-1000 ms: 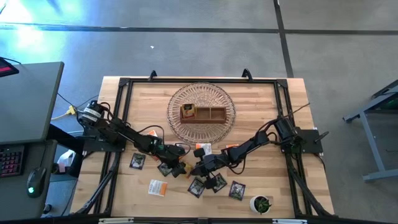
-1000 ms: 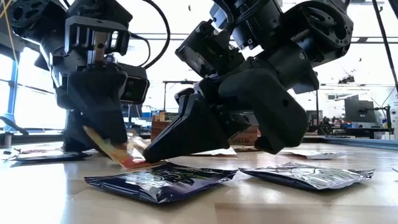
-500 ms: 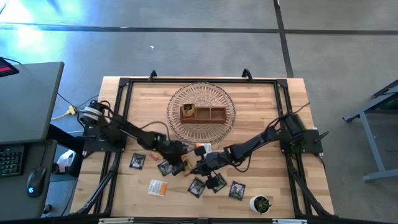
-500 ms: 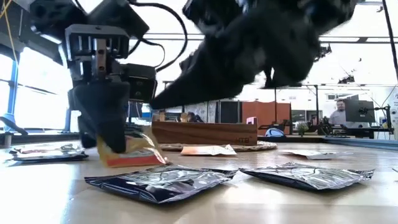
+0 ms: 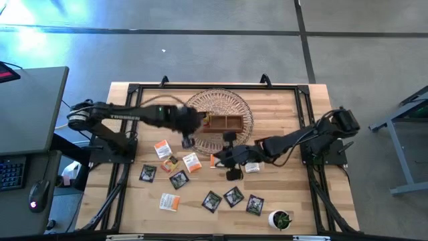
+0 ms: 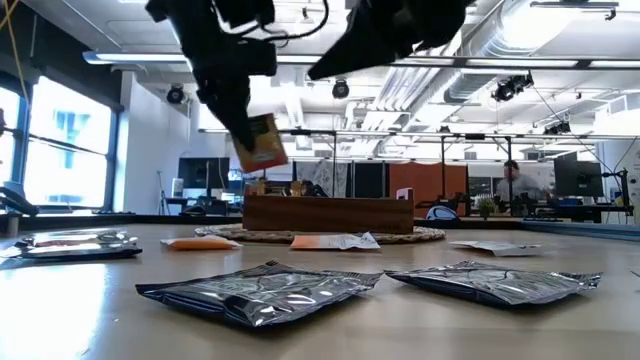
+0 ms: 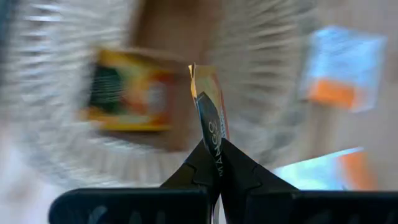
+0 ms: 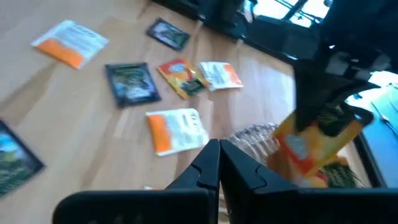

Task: Pick & Place Tea
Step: Put the yellow tea bag into the left section of the wooden organizer

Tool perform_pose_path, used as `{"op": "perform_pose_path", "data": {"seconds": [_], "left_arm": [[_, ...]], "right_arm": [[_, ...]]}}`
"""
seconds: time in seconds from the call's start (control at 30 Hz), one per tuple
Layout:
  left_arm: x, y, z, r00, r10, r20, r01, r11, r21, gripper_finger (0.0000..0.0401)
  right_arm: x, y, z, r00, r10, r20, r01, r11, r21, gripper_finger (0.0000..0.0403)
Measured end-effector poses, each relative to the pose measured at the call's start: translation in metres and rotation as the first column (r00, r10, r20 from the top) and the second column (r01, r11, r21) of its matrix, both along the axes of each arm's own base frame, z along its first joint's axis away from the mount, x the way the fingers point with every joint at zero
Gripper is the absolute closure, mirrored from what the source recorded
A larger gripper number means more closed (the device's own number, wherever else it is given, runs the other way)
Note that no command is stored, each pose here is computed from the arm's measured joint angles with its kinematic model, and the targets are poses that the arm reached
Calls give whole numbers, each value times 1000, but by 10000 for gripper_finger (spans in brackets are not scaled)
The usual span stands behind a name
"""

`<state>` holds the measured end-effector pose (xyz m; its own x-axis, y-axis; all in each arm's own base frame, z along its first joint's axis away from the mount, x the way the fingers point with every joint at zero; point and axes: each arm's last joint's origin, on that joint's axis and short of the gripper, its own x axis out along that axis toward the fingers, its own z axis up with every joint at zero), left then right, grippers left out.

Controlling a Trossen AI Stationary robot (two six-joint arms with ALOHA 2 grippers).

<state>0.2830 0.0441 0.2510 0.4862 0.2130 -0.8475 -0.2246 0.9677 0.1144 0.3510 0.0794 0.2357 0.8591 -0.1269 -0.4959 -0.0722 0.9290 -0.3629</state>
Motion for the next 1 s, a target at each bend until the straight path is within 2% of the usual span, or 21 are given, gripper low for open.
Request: {"op": "perform_pose_path", "data": {"seconds": [0.1, 0.2, 0.27, 0.37, 0.43, 0.57, 0.73, 0.87, 1.0], "left_arm": [[-3, 28, 5, 1000, -11, -16, 12, 998, 55, 398], [2, 54, -9, 999, -21, -47, 24, 998, 60, 398], [0, 67, -16, 997, 12, -72, -7, 998, 65, 398], [4, 80, -18, 999, 34, -28, -33, 997, 63, 398], [6, 82, -24, 999, 8, -34, -7, 999, 45, 398], [11, 79, -22, 1000, -20, 5, 20, 998, 55, 398], [14, 73, -23, 997, -77, -11, 77, 994, 79, 398], [12, 65, -26, 987, -142, -74, 147, 987, 67, 398], [11, 61, -31, 981, -141, -129, 150, 987, 59, 398]], "right_arm": [[2, -12, -1, 1000, -27, -16, 27, 999, 20, 395], [2, -23, -9, 996, -73, -43, 74, 997, 38, 397], [-1, -29, -18, 993, -92, -77, 95, 995, 32, 400], [-4, -37, -27, 989, -112, -101, 114, 993, 18, 400], [-5, -40, -30, 987, -124, -103, 126, 992, 14, 397], [-5, -44, -31, 985, -132, -110, 136, 991, 22, 392], [-5, -44, -31, 986, -128, -106, 131, 991, 19, 396], [-5, -44, -31, 987, -124, -105, 127, 992, 21, 400], [-5, -44, -31, 987, -124, -104, 127, 992, 21, 397]]}}
